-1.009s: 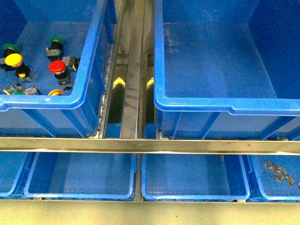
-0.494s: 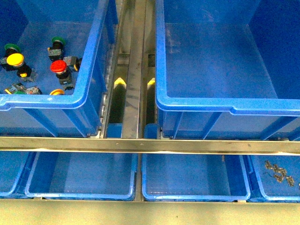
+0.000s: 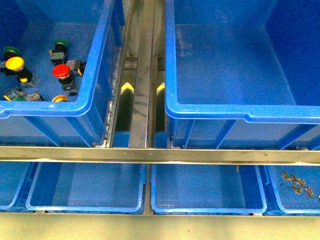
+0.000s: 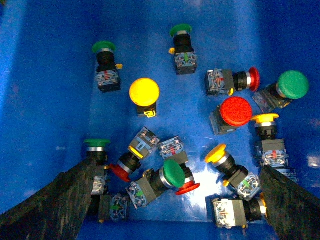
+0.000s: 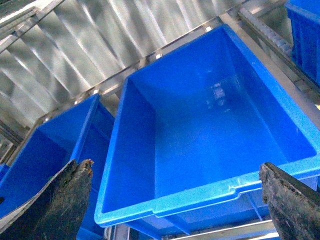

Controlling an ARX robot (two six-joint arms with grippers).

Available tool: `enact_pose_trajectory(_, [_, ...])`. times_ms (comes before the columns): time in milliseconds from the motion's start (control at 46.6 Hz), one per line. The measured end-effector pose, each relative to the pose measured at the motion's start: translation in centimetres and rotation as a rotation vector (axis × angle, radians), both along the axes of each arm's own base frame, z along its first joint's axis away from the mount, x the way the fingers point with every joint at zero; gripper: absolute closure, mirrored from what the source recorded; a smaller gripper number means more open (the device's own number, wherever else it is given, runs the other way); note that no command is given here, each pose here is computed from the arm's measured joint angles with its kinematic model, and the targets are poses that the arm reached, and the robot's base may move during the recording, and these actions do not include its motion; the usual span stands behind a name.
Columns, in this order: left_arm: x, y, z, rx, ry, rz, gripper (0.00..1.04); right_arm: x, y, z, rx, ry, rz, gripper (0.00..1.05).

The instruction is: Pick red and yellow buttons and place in box

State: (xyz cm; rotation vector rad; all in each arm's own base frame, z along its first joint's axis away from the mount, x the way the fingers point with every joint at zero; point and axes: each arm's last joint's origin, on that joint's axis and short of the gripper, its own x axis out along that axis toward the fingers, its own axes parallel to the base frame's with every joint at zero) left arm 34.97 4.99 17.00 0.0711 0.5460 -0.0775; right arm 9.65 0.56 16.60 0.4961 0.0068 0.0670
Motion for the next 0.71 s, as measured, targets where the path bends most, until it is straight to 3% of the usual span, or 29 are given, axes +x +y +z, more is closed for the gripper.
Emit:
enact_pose_trajectory(129, [4.7,-0.3,-1.9,0.008,0.093,-0.046,0.08,0.0,0.0,0.0,0.0,0.0,0.0,0.06])
enact_pose_trajectory(408, [10.0,-1.8,-4.5,0.057,0.171,-0.149,0.08,0.0,0.0,0.0,0.0,0.0,0.0,0.06])
enact_pose_trajectory(709, [11.2,-3.1,-7.4,0.065,0.238,-0.229,0.08,0.0,0.0,0.0,0.0,0.0,0.0,0.06])
